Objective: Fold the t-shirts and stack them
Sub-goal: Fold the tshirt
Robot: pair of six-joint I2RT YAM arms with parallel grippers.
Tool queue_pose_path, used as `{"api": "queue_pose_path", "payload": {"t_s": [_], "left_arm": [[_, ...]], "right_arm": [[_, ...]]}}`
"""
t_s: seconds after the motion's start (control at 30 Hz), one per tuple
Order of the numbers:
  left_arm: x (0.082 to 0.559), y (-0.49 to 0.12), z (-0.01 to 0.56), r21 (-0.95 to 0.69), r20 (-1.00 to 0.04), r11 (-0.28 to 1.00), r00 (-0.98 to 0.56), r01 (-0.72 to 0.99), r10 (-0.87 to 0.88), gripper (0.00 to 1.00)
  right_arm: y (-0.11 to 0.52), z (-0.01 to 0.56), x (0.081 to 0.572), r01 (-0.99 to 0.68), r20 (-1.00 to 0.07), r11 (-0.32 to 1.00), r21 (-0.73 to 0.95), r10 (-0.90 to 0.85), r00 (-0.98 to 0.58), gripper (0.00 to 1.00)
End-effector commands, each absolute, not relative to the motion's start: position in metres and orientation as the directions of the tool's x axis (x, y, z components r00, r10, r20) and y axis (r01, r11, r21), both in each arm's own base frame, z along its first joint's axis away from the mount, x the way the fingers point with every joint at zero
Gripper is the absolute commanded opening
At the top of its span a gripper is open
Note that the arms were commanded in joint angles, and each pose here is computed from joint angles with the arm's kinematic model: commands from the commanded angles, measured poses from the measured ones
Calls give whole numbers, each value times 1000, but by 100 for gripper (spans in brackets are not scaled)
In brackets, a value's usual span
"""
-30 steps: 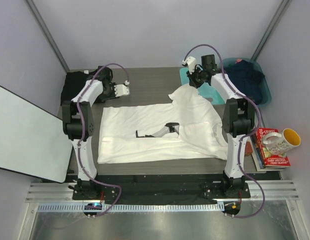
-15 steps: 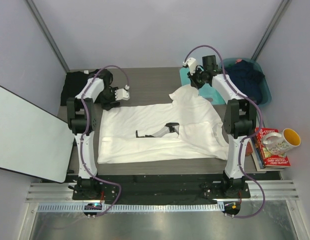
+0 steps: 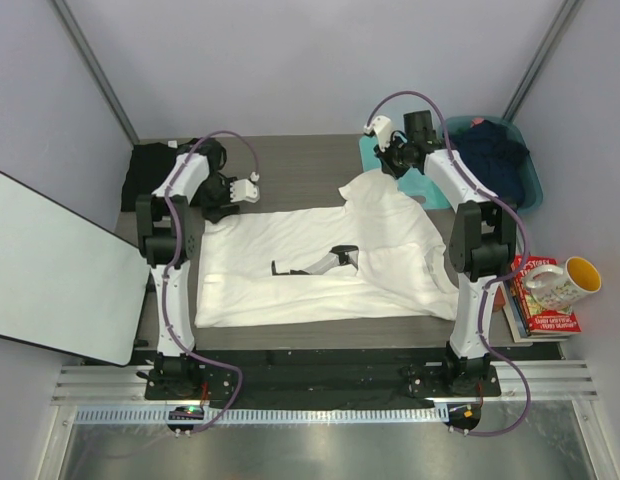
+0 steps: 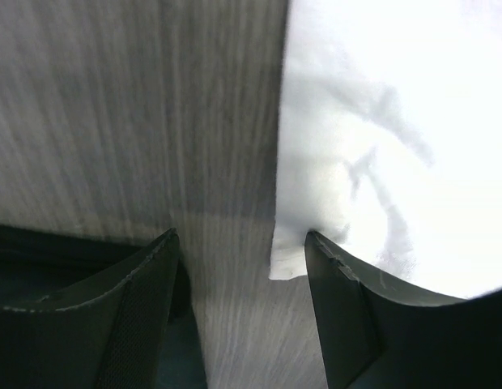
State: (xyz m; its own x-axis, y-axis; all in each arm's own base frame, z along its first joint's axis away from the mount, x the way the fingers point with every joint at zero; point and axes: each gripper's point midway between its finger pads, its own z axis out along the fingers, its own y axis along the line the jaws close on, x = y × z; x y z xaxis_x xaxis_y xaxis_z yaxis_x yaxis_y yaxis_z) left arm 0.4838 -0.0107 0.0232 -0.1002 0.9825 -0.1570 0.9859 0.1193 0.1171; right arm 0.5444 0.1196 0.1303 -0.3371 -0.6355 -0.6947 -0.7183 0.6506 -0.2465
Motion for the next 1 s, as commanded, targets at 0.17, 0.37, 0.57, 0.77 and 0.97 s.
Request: {"api": "queue_pose_path", "payload": {"t_s": [0.17, 0.37, 0.57, 0.77, 0.97], "left_arm": [[433, -9, -4, -81, -126, 101, -110, 992, 986, 44], [441, -11, -4, -38, -133, 137, -141, 990, 981, 0], [462, -12, 16, 86, -158, 182, -167, 980, 973, 0], [483, -24, 62, 225, -255, 203, -144, 953, 956, 0], [485, -29, 96, 299, -291, 215, -126, 930, 948, 0]], "right_arm": [[125, 172, 546, -703, -720, 634, -322, -647, -253, 1], [129, 172, 544, -706, -718, 629, -325, -650, -248, 1], [127, 174, 539, -706, -715, 627, -330, -654, -246, 1], [126, 176, 535, -703, -716, 626, -337, -655, -239, 1], [124, 179, 530, -702, -713, 621, -348, -662, -233, 1]]}}
